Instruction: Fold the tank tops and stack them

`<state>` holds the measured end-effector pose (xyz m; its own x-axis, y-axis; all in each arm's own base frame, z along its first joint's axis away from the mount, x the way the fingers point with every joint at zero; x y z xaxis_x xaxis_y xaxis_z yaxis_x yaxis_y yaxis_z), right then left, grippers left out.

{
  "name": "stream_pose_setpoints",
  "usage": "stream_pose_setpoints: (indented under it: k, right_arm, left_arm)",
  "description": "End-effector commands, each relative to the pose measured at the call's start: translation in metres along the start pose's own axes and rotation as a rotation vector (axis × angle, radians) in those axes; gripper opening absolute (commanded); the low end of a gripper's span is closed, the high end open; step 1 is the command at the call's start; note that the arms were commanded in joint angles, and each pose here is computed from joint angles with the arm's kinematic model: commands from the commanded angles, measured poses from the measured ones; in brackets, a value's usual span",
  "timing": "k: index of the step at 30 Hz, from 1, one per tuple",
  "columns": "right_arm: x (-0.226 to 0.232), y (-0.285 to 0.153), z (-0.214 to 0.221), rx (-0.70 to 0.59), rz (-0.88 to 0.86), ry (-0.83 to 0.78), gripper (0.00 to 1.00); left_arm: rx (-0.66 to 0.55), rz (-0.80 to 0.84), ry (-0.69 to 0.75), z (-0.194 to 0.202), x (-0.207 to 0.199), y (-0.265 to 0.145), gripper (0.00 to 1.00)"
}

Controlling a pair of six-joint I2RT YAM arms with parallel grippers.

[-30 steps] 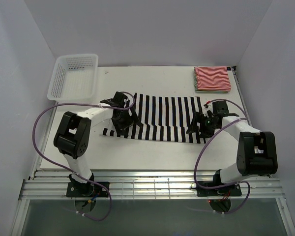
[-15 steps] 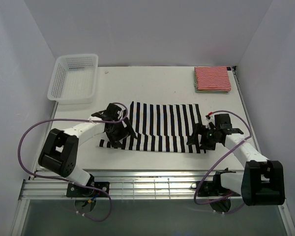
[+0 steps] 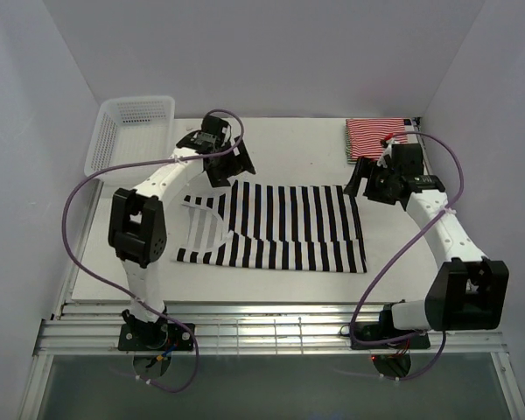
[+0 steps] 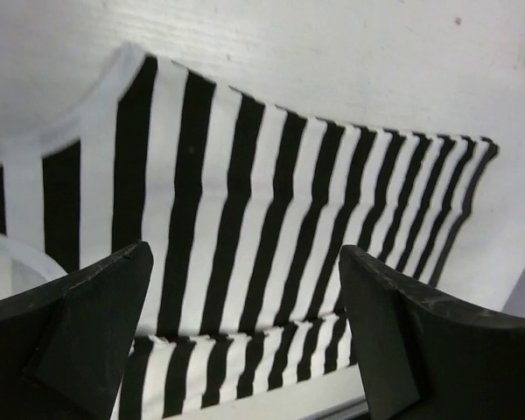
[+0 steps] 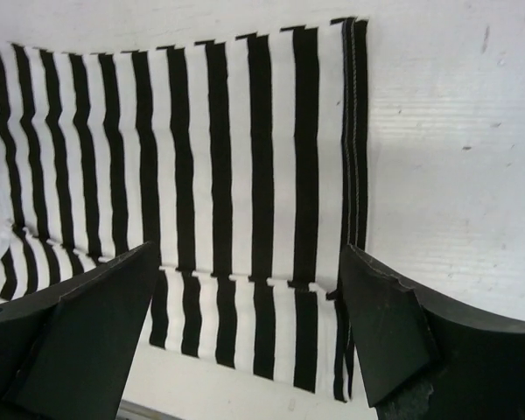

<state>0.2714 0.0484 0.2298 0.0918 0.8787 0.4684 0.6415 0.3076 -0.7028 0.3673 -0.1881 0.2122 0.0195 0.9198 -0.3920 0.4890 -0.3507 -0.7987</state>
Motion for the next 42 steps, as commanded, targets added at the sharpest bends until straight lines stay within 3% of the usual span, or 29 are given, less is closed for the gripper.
stream_pose_setpoints:
  k: [1,8,14,16,19,23,26,33,42]
  right_arm:
    - [-0.002,0.02,-0.024,-0.035,0.078,-0.033,0.9]
    - [0.001,0.057,-0.049,0.005,0.062,-0.029,0.9]
    - [-0.004,0.073,-0.05,0.036,0.086,-0.025,0.9]
    - [-0.005,0.076,-0.05,0.042,0.09,-0.023,0.9]
    - [-0.007,0.079,-0.047,0.053,0.098,-0.018,0.9]
    - [-0.01,0.082,-0.046,0.059,0.115,-0.016,0.9]
    - [-0.012,0.084,-0.046,0.06,0.13,-0.015,0.9]
    - [-0.016,0.094,-0.052,0.055,0.175,-0.015,0.9]
    - [-0.02,0.127,-0.063,0.078,0.182,-0.01,0.9]
  left_arm:
    - [-0.036,-0.077,0.079,-0.037,0.01,0.022,0.98]
    - [-0.028,-0.156,0.193,-0.066,0.023,0.076,0.98]
    - [0.034,-0.145,0.204,-0.06,0.036,0.105,0.96]
    - [0.045,-0.142,0.209,-0.059,0.038,0.111,0.84]
    - [0.052,-0.146,0.213,-0.057,0.04,0.115,0.74]
    - [0.08,-0.146,0.215,-0.05,0.044,0.121,0.48]
    - [0.093,-0.161,0.212,-0.045,0.048,0.121,0.41]
    - [0.108,-0.134,0.204,-0.041,0.047,0.124,0.0]
    - [0.026,-0.163,0.208,-0.052,0.044,0.11,0.0]
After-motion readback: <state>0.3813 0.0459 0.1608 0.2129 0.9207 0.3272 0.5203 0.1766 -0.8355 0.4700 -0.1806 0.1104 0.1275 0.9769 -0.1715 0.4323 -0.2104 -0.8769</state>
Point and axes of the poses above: each gripper's point midway between its finger pads, its own y axis out along the fingers, its own x axis along the line the jaws close on, z = x × y, the point moved 10 cm from there along -y, back along the fingers, and after that the axes turned 11 degrees about y, right-handed, at the moved point
